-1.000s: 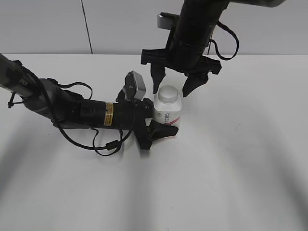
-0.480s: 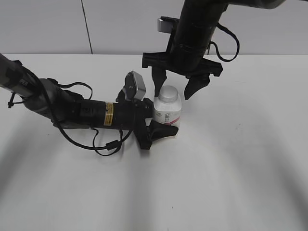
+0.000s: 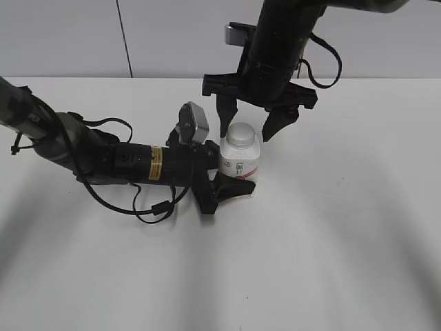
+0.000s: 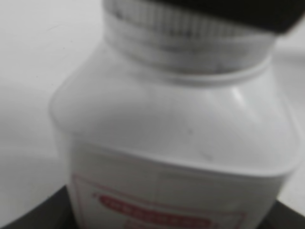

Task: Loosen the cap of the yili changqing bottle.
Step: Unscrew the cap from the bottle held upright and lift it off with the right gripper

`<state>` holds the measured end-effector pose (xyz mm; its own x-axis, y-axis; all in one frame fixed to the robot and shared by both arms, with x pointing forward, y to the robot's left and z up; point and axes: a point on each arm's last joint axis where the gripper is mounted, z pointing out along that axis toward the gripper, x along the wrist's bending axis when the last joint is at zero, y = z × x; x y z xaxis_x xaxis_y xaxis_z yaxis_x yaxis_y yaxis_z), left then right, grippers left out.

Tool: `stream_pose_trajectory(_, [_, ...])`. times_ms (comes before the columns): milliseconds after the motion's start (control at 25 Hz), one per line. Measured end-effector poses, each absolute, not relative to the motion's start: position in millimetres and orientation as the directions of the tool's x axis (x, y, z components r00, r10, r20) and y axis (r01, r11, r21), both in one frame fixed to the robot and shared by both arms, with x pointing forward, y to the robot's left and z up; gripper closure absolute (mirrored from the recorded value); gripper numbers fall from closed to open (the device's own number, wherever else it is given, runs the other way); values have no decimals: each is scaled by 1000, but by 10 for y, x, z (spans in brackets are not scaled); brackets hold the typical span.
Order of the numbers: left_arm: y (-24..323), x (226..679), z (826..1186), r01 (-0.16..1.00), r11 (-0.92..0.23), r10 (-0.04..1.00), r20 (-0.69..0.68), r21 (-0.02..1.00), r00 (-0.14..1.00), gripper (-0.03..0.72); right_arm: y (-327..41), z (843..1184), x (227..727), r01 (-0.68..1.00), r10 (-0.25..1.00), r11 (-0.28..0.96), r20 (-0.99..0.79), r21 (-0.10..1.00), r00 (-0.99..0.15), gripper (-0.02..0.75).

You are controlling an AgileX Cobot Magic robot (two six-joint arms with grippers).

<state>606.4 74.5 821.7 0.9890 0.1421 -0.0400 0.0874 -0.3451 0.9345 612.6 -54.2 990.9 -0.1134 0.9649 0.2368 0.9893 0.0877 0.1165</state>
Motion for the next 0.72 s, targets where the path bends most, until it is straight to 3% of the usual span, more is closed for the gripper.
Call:
stream_pose_trajectory(520, [745,6066,8218,87,-345,143,-39,934,989,264,-534,9911,6123,990,963,84,247,113,-110,345])
stream_pose_trajectory(720, [741,6065,8218,86,-346,142,-39,934,989,264,-533,9911,6123,990,963,83,248,113,-109,346])
